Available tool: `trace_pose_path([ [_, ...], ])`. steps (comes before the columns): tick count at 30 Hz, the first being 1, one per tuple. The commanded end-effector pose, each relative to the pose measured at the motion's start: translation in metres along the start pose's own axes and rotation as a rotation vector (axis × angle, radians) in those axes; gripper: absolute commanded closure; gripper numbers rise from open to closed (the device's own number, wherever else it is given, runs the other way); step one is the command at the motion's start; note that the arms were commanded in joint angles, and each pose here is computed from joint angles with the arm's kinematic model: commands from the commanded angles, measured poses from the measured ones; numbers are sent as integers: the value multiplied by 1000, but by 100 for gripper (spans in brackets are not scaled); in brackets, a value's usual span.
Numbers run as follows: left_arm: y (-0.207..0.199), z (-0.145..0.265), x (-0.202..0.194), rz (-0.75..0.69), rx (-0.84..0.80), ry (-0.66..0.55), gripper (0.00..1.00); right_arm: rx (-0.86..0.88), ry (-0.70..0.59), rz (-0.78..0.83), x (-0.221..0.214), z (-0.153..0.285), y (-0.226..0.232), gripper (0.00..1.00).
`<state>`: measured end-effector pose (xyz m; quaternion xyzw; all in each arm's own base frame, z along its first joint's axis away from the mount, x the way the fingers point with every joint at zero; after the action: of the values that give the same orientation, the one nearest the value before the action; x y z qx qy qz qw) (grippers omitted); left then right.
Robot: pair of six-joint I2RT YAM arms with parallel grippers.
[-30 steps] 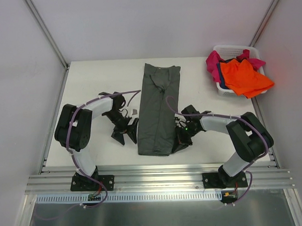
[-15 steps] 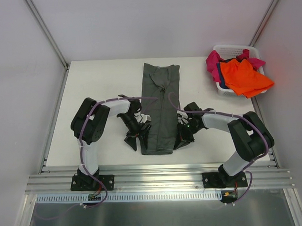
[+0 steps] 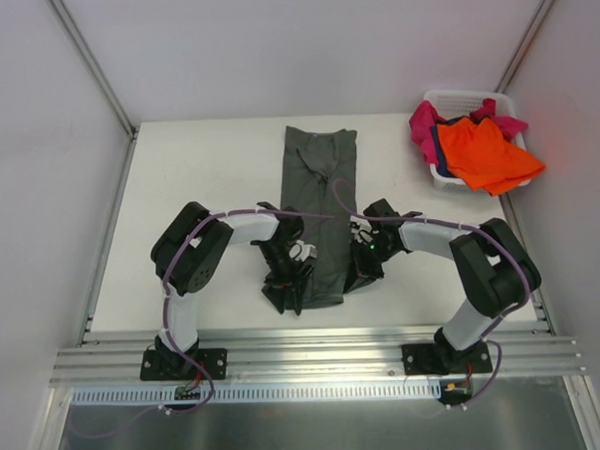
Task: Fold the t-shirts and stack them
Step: Grab the bottom of the folded rectangular tshirt with both arms
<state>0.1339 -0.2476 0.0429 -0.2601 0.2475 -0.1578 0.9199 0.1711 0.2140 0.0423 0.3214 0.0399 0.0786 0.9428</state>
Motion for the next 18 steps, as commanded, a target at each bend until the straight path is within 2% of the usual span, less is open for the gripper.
trace_pose_path([
  [1, 0, -9, -3, 13, 43, 6, 46, 1, -17, 23, 7, 5, 4, 100],
  [10, 18, 1, 2, 25, 138, -59, 50, 6, -19, 11, 4, 6, 3, 100],
  [18, 34, 10, 28, 60, 203, -105, 53, 16, -16, 16, 13, 5, 7, 99],
])
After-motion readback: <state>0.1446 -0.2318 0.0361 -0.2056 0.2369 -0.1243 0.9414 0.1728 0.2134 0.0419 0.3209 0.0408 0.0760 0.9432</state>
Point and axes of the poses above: each gripper's point midway between its finger pads, its own z axis back along the fingers, its own y axis along the line the jaws close on, x = y × z, the point moved 2 cm from there along z, back along the fingers, and after that the axes turned 5 degrees about z, right-handed, at the moved point
